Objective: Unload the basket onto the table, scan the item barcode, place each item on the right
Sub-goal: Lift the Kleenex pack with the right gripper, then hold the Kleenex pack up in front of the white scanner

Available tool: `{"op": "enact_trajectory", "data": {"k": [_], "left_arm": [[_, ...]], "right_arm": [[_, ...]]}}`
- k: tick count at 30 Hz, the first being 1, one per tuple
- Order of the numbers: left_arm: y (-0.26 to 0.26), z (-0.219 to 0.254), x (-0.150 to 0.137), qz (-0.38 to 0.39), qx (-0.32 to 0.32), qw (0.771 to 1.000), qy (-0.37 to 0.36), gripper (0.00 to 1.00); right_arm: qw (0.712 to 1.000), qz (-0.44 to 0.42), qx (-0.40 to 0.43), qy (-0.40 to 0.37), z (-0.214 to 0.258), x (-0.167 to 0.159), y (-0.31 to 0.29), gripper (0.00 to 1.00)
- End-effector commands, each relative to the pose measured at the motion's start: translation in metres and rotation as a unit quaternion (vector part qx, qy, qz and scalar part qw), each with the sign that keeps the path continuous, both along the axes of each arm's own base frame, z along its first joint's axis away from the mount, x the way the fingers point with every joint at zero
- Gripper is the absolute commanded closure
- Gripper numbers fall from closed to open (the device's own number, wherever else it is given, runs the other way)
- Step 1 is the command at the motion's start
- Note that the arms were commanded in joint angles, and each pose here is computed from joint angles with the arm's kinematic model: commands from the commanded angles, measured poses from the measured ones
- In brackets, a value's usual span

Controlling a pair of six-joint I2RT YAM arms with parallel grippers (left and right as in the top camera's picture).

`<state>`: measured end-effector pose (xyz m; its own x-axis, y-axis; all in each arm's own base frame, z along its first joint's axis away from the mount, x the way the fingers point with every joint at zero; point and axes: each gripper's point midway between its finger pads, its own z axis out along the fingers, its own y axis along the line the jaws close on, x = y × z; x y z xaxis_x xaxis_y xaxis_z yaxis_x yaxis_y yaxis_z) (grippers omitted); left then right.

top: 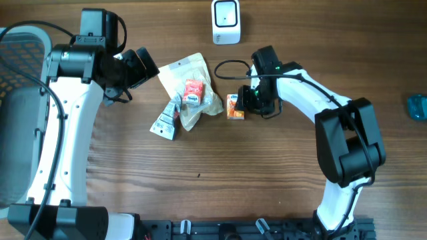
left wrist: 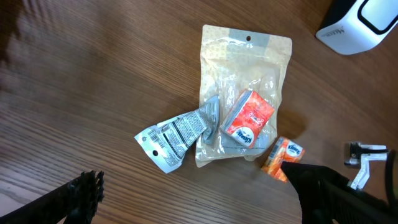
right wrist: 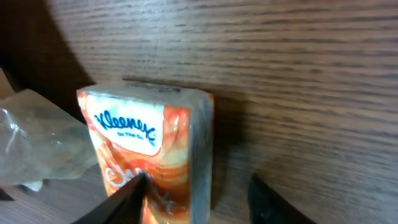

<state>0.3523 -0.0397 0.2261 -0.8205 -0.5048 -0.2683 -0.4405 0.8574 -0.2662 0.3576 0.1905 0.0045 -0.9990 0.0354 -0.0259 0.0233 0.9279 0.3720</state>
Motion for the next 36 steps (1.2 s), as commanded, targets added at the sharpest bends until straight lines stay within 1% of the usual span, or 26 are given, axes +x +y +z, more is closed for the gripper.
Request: {"op": "enact_trajectory", "data": {"k": [1, 2, 3, 4, 6, 8, 9, 11, 13, 14, 16, 22, 27, 36], "left_arm": [[0.003, -0.001, 0.001, 0.000, 0.006, 1.000, 0.001, 0.00], [0.003, -0.001, 0.001, 0.000, 0.006, 1.000, 0.001, 0.00], [0.003, -0.001, 0.001, 0.000, 0.006, 1.000, 0.001, 0.00], [0.003, -0.001, 0.001, 0.000, 0.006, 1.000, 0.001, 0.00], [0.003, -0.001, 0.001, 0.000, 0.006, 1.000, 0.001, 0.00], [0.003, -0.001, 0.001, 0.000, 0.006, 1.000, 0.001, 0.00], [0.003, -0.001, 0.001, 0.000, 0.006, 1.000, 0.001, 0.00], [0.003, -0.001, 0.001, 0.000, 0.006, 1.000, 0.001, 0.00], [0.003, -0.001, 0.001, 0.000, 0.006, 1.000, 0.001, 0.00], [0.003, -0.001, 0.001, 0.000, 0.006, 1.000, 0.001, 0.00], [0.003, -0.001, 0.001, 0.000, 0.006, 1.000, 0.001, 0.00], [0.003, -0.001, 0.001, 0.000, 0.006, 1.000, 0.001, 0.00], [0.003, -0.001, 0.001, 0.000, 0.006, 1.000, 0.001, 0.00], [0.003, -0.001, 0.001, 0.000, 0.006, 1.000, 0.001, 0.00]], "right_arm": [[1.000, 0.000, 0.025, 0.012, -0.017, -0.015, 0.005, 0.52], [0.999, 0.003, 0.045, 0.013, -0.019, -0.018, 0.010, 0.68], [0.998, 0.002, 0.056, 0.015, -0.019, -0.019, 0.014, 0.87], [0.997, 0.003, 0.069, 0.017, -0.016, -0.019, 0.017, 0.95], [0.991, 0.013, 0.128, 0.025, -0.003, -0.019, 0.029, 0.95], [0.974, 0.038, 0.224, 0.026, 0.023, -0.016, 0.040, 0.95], [0.954, 0.048, 0.296, 0.024, 0.043, -0.013, 0.041, 0.95], [0.913, 0.064, 0.403, 0.010, 0.078, -0.008, 0.035, 0.95], [0.873, 0.083, 0.481, -0.008, 0.108, -0.006, 0.029, 0.95], [0.847, 0.096, 0.522, -0.020, 0.125, -0.005, 0.026, 0.95], [0.805, 0.122, 0.579, -0.035, 0.151, -0.004, 0.021, 0.95], [0.808, 0.119, 0.576, -0.014, 0.161, 0.011, 0.024, 0.96], [0.810, 0.136, 0.570, -0.027, 0.181, 0.026, 0.026, 0.95], [0.812, 0.136, 0.567, -0.028, 0.187, 0.029, 0.027, 0.95]]}}
